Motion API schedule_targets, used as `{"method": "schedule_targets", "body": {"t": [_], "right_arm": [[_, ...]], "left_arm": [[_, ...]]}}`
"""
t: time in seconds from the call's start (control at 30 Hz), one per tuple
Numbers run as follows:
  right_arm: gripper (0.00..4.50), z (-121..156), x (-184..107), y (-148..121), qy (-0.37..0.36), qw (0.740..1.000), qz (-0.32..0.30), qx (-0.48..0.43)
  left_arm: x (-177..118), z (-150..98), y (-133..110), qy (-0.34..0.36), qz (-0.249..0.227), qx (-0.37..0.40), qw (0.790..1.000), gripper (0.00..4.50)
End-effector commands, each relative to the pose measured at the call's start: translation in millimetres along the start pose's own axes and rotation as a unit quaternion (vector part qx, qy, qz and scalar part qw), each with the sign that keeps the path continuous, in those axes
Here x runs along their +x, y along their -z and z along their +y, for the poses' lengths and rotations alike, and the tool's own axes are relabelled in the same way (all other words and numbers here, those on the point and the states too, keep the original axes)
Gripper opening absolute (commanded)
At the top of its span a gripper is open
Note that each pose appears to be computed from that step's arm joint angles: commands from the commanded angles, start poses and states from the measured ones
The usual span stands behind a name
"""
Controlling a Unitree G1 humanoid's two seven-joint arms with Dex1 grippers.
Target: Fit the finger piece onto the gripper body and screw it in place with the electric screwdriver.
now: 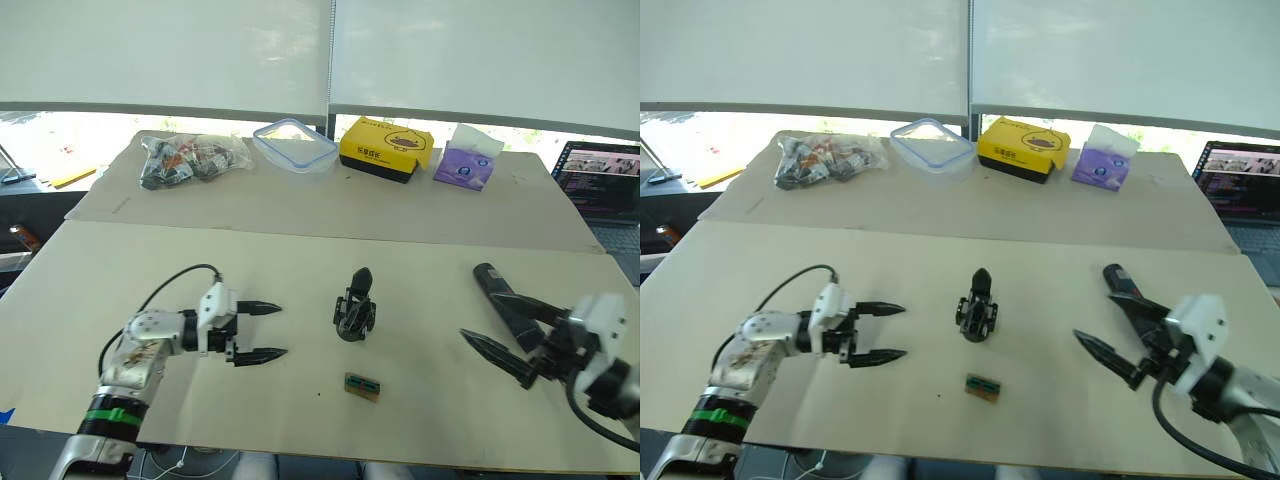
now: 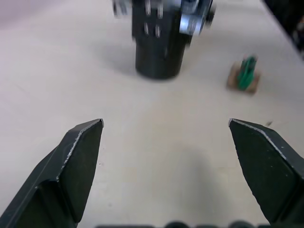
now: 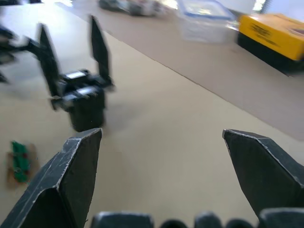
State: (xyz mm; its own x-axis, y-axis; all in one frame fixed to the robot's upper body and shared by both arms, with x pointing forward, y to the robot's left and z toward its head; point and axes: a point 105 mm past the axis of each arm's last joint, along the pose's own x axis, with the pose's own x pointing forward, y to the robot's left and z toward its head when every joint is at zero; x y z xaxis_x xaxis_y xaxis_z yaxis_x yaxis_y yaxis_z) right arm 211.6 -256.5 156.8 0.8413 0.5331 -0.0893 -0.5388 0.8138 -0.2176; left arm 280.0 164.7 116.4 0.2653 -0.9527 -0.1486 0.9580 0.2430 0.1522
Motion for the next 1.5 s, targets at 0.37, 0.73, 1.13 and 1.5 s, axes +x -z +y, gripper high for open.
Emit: {"method": "schedule_targets", "body": {"t": [0.37,0.73,1.13,1.5], "right_arm": [[4.50,-55.6,-33.0,14.4,0.145,0.985,0.085,0.046],[4.50,-100.1,12.0,49.9,0.076,0.950,0.290,0.086],[3.39,-90.0,38.9,66.3,0.009,0.938,0.334,0.096],[1.97,-45.5,19.9,25.2,-0.053,0.953,0.293,0.061]], "left_arm": [[-22.1,-7.0,-55.2,-0.019,-0.053,0.059,0.997,4.46],[-1.8,-20.9,-74.1,0.052,-0.068,0.068,0.994,4.46],[-0.3,-23.2,-78.4,0.069,-0.055,0.071,0.994,4.50],[-2.1,-34.9,-74.3,0.104,-0.033,0.054,0.993,4.50]]}}
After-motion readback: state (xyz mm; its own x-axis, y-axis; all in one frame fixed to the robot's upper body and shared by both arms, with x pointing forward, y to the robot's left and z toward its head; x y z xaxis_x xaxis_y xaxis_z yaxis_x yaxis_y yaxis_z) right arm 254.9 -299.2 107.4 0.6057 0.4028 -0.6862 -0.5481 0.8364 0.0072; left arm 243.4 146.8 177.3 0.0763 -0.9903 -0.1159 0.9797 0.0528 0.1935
